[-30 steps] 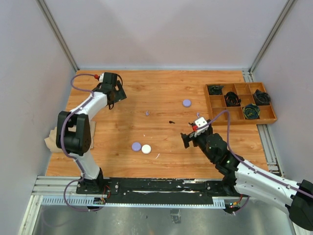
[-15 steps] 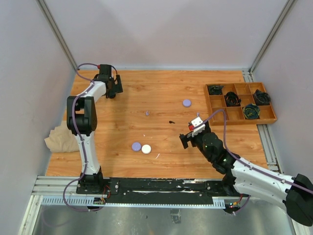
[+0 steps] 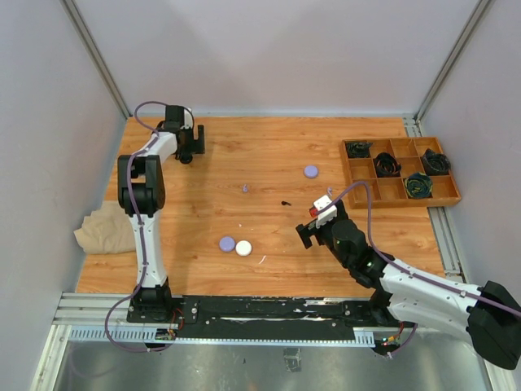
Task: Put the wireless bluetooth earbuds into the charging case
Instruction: Pick up the charging case at the center of the board.
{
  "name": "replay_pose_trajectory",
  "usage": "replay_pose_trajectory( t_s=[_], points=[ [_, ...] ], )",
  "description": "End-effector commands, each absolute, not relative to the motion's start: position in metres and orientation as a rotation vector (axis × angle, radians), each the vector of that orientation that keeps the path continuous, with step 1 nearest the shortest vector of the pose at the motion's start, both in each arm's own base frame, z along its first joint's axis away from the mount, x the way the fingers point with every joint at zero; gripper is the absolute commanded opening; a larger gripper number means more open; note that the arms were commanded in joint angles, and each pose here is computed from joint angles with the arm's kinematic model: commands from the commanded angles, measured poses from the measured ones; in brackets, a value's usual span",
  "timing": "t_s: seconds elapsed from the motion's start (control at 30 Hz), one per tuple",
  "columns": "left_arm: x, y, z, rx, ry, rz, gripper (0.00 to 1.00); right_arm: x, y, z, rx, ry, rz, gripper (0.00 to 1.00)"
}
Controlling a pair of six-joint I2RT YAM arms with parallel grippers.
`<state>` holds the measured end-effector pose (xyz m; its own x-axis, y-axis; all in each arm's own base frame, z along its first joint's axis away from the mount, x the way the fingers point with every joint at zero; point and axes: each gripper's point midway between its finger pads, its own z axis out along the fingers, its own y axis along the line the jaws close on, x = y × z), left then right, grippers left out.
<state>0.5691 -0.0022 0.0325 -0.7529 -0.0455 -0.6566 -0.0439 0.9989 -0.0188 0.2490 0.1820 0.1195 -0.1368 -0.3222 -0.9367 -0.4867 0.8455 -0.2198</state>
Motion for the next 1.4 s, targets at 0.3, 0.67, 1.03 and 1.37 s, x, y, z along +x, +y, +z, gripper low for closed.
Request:
replay_pose_trajectory(
  t_s=[0.3, 0.67, 1.03, 1.37],
  points=[
    [0.526, -0.018, 0.032, -0.082, 2.508, -0.139, 0.92, 0.256, 0.178, 0.126, -0.602, 1.737, 0.128, 0.99],
    [0.507, -0.023, 0.042, -0.174, 2.502, -0.152, 0.89, 0.256, 0.179, 0.125, -0.611, 1.748, 0.126, 0.99],
    [0.518, 0.0, 0.028, -0.331, 2.475, 0.091, 0.88, 0.257, 0.18, 0.122, -0.62, 1.757, 0.12, 0.99],
    [0.531, -0.003, 0.019, -0.439, 2.442, 0.163, 0.79, 0.256, 0.18, 0.123, -0.62, 1.758, 0.121, 0.99]
  ],
)
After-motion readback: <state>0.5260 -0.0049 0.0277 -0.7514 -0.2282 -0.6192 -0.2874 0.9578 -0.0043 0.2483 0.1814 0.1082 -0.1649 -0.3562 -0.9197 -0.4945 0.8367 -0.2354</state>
